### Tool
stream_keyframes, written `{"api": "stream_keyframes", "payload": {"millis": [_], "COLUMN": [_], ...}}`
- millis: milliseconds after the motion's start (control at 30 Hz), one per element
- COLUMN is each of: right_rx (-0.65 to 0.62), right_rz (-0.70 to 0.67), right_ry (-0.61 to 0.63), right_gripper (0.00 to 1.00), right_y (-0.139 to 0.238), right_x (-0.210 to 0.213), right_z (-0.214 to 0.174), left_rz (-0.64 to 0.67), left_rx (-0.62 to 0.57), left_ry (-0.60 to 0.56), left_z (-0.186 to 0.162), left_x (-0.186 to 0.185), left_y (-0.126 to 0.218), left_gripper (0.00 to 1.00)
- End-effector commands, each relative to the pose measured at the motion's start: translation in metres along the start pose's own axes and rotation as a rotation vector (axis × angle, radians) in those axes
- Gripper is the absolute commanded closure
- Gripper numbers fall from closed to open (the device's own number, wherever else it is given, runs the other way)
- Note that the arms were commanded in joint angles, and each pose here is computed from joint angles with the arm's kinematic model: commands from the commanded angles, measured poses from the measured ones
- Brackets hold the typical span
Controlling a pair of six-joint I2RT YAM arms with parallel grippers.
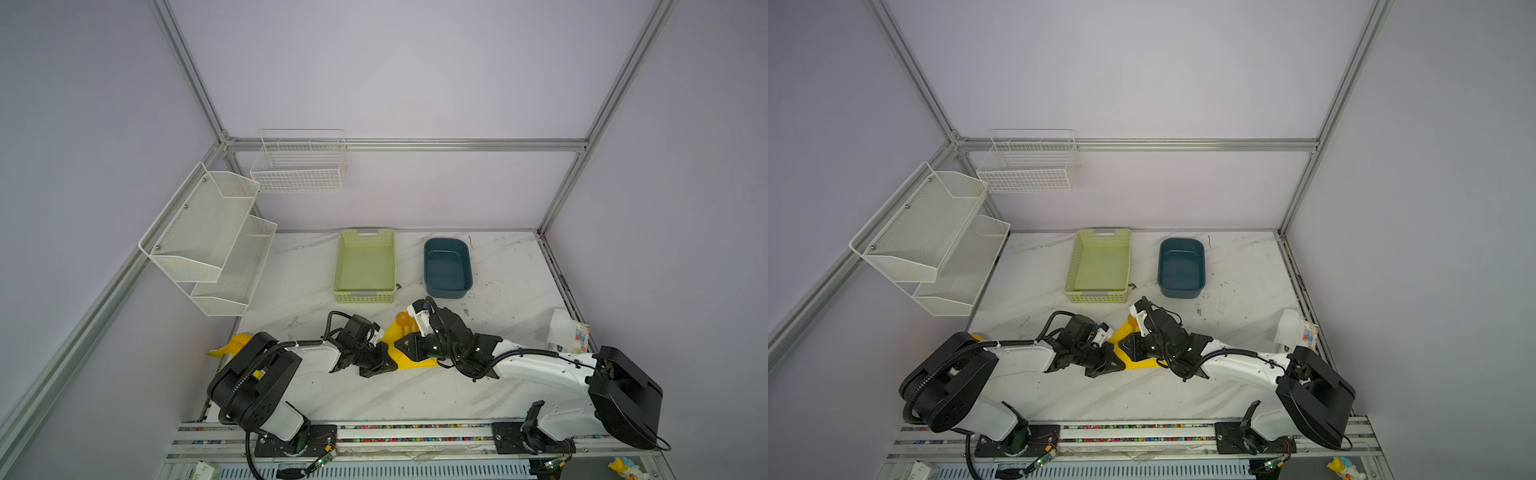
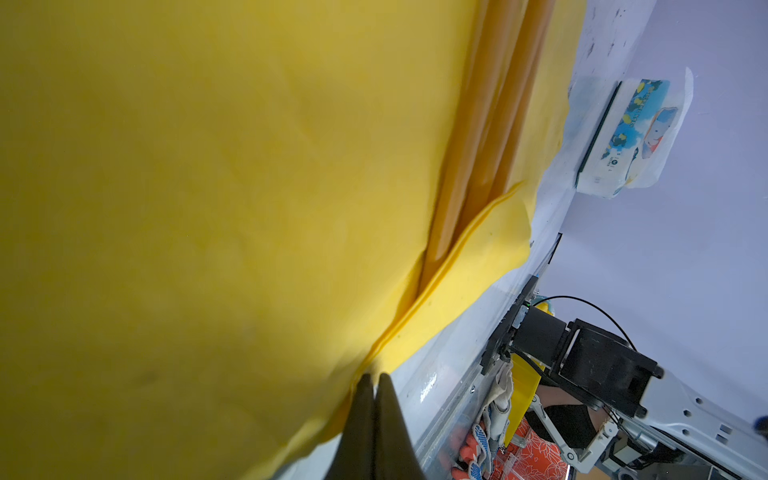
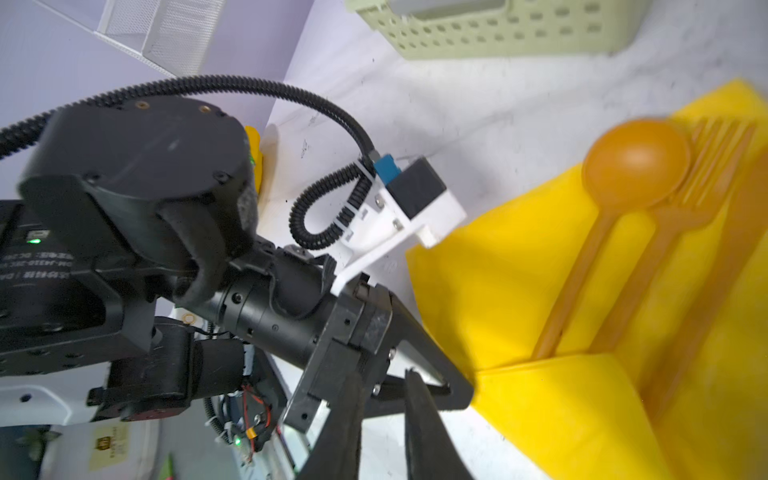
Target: Place the utensils on the paper napkin and roll it up
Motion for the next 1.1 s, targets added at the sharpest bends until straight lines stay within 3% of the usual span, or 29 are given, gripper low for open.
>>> {"api": "stream_keyframes", "payload": {"millis": [0,467,1067], "right_rx": [0.071,0.190,0.243], "right_rz": [0.036,-0.039,-0.194], "right_ry": [-0.170,-0.256,-0.246], "right_gripper": [0.79,0.92,0.94], "right_y": [-0.003,-0.042,-0.055], "right_x": [-0.007,-0.032,-0.050], "right_z": [-0.013,-0.032,-0.040], "left_rz": [0.062,0.064,0.060], "left_rx": [-0.030,-0.027,-0.027], "left_ry": [0.007,0.011,0.008], "left_z": [0.005,0.004,0.004], "left_x": [0.000,0.001,0.001], "left_y": [-0.001,-0.002,-0.001], "left_gripper": [1.00,1.00,1.00]}}
Point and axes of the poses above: each gripper's point midway between its finger pads, its own y axis back along the fingers, its own x axis along the line the jaws close on, z = x × y, the point moved 10 cm from there along y, back along the fingers, and after that the axes turned 7 degrees about y, right-handed, at the moved point
